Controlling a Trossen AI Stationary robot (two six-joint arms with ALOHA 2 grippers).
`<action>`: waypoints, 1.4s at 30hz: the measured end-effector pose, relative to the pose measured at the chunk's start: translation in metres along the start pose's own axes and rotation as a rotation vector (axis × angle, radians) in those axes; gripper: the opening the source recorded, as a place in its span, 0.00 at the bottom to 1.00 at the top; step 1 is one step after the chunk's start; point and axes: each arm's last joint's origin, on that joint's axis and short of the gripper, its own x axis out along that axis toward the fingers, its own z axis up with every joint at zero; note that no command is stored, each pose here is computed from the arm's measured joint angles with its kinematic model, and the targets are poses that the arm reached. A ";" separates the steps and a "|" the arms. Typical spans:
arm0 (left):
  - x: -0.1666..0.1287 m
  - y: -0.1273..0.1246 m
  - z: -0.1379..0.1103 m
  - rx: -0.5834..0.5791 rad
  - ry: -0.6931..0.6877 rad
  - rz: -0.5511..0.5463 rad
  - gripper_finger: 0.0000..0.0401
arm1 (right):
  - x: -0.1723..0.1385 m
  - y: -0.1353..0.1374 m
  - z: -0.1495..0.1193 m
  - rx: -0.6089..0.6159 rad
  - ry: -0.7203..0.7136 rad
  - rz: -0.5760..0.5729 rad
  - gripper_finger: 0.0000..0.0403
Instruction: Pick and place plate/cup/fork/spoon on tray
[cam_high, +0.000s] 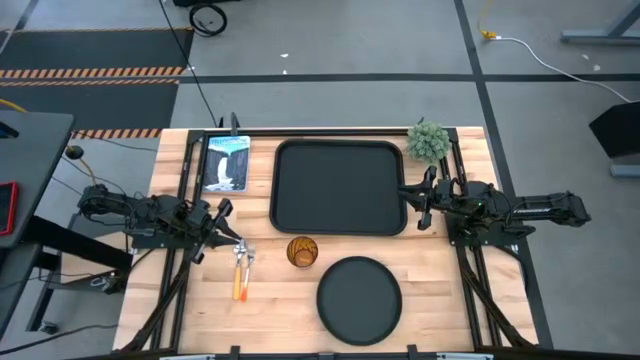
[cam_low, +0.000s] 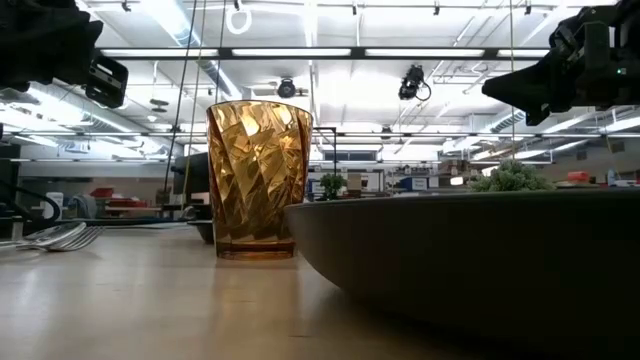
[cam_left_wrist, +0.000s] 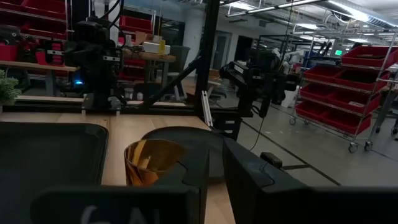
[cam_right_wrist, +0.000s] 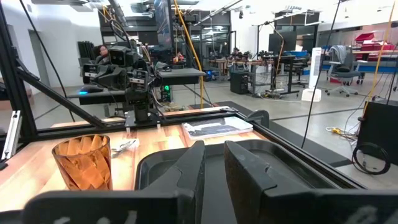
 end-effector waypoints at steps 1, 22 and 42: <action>0.000 0.000 0.000 0.000 0.000 0.000 0.13 | 0.000 0.000 0.000 0.000 0.000 0.000 0.17; 0.000 0.000 0.005 0.001 -0.057 0.009 0.13 | 0.000 0.000 0.000 0.000 0.000 0.001 0.17; 0.013 0.010 -0.017 -0.403 0.107 0.282 0.13 | 0.000 0.000 0.001 0.003 -0.015 0.000 0.17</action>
